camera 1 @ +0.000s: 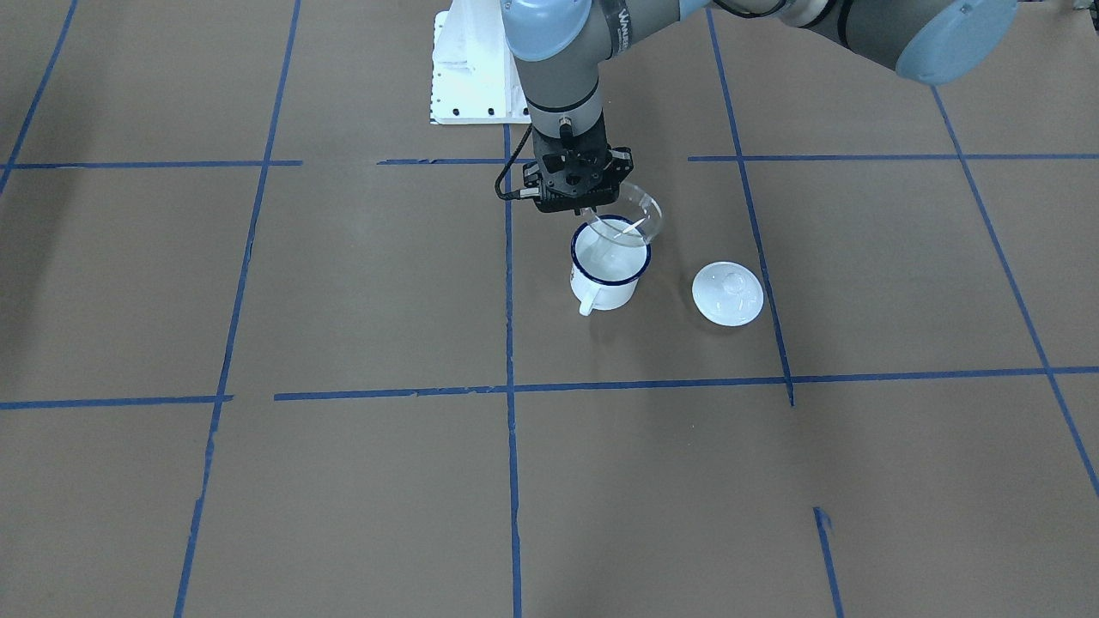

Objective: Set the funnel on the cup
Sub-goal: 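Carry the funnel over the open mug and lower it into the mouth, then open the left gripper and withdraw it from the funnel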

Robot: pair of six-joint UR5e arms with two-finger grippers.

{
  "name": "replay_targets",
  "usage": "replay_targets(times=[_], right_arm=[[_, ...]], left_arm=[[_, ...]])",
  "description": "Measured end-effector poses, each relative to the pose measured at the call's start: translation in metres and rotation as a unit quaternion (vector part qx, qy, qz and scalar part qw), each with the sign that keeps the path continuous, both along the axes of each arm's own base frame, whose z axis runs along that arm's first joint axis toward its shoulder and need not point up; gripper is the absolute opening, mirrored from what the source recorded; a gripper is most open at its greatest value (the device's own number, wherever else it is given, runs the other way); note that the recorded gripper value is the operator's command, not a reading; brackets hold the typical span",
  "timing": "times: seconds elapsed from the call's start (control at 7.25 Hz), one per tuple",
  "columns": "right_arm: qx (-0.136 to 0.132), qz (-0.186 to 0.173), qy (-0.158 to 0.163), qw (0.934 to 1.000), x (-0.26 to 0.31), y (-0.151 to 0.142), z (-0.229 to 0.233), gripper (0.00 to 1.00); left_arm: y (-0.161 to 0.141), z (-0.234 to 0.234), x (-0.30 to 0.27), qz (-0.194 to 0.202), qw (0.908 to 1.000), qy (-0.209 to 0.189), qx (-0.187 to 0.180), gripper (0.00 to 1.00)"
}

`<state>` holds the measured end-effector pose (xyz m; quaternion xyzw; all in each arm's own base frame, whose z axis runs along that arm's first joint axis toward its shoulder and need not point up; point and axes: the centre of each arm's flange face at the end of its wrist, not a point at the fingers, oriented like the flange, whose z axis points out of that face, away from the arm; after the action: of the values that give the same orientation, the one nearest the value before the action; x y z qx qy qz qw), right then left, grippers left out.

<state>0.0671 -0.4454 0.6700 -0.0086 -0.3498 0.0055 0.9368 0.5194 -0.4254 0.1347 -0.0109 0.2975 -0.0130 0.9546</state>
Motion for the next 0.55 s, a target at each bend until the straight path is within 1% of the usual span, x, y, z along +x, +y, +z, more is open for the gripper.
replay_targets(times=[0.28, 0.55], right_arm=[[0.000, 0.000, 0.000, 1.0000, 0.000, 0.000, 0.000, 1.00], [0.000, 0.000, 0.000, 1.0000, 0.000, 0.000, 0.000, 1.00]], left_arm=[[0.001, -0.003, -0.004, -0.002, 0.9999, 0.011, 0.005, 1.00], [0.012, -0.021, -0.041, -0.010, 0.9976, 0.060, 0.032, 1.00]])
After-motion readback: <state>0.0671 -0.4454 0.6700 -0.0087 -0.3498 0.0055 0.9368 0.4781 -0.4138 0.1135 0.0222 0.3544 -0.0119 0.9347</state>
